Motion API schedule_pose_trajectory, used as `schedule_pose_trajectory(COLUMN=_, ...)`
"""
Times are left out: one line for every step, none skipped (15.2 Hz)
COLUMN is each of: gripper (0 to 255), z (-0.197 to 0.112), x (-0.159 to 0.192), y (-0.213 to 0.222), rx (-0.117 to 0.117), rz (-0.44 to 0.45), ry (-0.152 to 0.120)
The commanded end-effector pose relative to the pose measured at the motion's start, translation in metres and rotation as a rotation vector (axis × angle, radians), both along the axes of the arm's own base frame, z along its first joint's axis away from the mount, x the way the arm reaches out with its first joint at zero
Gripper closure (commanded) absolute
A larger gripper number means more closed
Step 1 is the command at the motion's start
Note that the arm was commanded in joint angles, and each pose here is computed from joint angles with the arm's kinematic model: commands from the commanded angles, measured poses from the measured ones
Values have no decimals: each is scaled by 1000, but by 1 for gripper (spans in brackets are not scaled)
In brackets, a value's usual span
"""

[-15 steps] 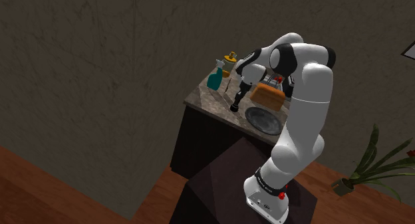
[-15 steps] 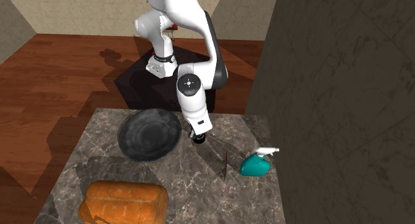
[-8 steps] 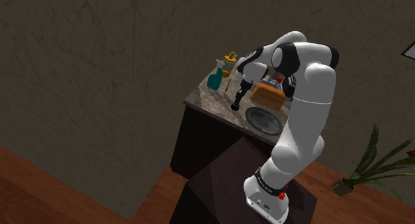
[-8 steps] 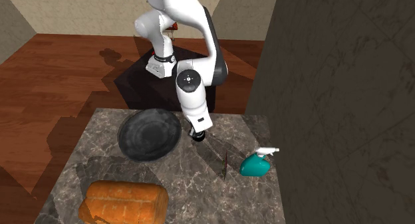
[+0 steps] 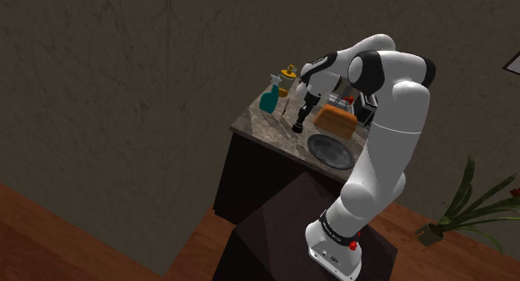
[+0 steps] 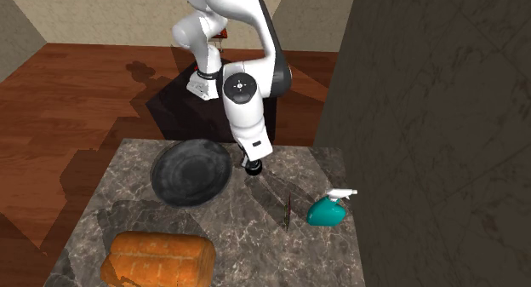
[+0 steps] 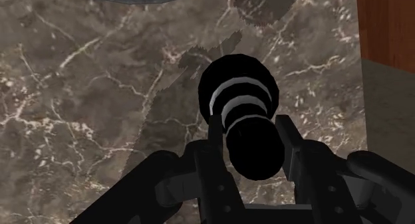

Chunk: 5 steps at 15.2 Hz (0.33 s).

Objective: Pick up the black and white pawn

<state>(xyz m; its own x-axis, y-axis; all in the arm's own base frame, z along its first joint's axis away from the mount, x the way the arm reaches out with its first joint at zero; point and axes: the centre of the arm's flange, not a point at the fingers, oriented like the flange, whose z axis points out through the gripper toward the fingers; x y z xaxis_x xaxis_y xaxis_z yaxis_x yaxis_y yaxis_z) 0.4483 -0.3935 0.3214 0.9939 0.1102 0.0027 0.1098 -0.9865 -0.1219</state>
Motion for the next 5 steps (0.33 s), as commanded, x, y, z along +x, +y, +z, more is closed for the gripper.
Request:
schedule_pose_trajectory(gripper=255, z=10, x=0, y=0, rx=0, rz=0, ry=0)
schedule_pose_trajectory(gripper=255, z=15, x=0, y=0, rx=0, rz=0, ry=0)
schedule_pose_trajectory(gripper=255, z=20, x=0, y=0, rx=0, rz=0, ry=0)
schedule_pose_trajectory(gripper=255, z=21, x=0, y=0, rx=0, rz=0, ry=0)
schedule_pose_trajectory(gripper=255, z=21, x=0, y=0, rx=0, rz=0, ry=0)
